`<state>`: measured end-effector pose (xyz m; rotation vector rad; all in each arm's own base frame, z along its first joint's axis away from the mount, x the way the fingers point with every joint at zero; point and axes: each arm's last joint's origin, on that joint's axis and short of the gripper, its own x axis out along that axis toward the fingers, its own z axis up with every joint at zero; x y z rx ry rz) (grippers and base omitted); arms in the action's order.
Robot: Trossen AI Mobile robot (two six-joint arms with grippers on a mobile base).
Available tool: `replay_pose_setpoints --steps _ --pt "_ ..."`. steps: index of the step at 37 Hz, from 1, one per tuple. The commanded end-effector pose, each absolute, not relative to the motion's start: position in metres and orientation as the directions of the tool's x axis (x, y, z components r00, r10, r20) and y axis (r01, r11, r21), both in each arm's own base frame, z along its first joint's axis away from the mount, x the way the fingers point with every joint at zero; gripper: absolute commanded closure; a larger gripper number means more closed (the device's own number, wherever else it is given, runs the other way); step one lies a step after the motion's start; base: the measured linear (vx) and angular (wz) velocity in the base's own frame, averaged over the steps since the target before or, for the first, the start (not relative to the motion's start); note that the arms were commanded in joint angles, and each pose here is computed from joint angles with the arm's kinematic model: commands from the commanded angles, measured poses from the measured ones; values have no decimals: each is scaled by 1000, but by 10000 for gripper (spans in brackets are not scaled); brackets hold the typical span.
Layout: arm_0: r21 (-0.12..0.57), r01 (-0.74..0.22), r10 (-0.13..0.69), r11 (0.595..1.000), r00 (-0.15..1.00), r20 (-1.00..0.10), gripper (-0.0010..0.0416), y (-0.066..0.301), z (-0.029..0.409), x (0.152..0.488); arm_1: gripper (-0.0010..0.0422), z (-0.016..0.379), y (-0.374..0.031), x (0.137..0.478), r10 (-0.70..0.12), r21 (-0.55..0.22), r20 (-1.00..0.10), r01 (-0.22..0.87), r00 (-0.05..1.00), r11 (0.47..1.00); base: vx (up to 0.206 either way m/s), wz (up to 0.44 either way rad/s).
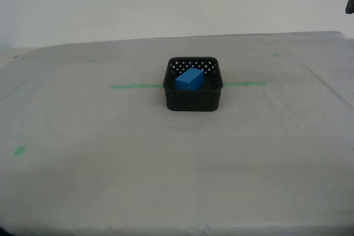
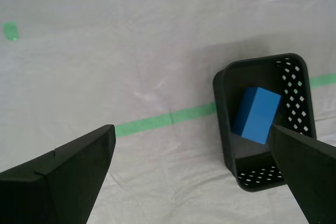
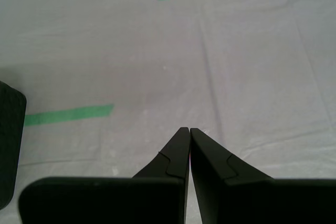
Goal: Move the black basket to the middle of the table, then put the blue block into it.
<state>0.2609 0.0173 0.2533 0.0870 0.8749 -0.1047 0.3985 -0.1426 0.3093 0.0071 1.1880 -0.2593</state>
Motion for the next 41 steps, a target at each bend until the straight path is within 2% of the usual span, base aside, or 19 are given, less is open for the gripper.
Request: replay_pose_setpoints --steps 1,6,12,24,41 --pt "35 125 -54 992 638 -768 401 18 254 261 11 306 -135 396 -188 -129 -923 191 336 973 0 0" --pt "35 125 -53 992 638 -768 401 18 254 261 11 300 -123 388 -185 -130 -918 175 352 976 0 0" --pt "35 125 -53 992 638 -768 401 18 254 261 11 294 -103 373 -215 -171 -895 145 392 975 0 0" --pt "35 125 -53 992 638 -768 401 18 254 261 11 273 -64 346 -171 -171 -914 34 368 985 0 0" --pt "35 125 -53 992 638 -768 401 18 254 261 11 236 -44 333 -77 -95 -948 -46 308 994 0 0"
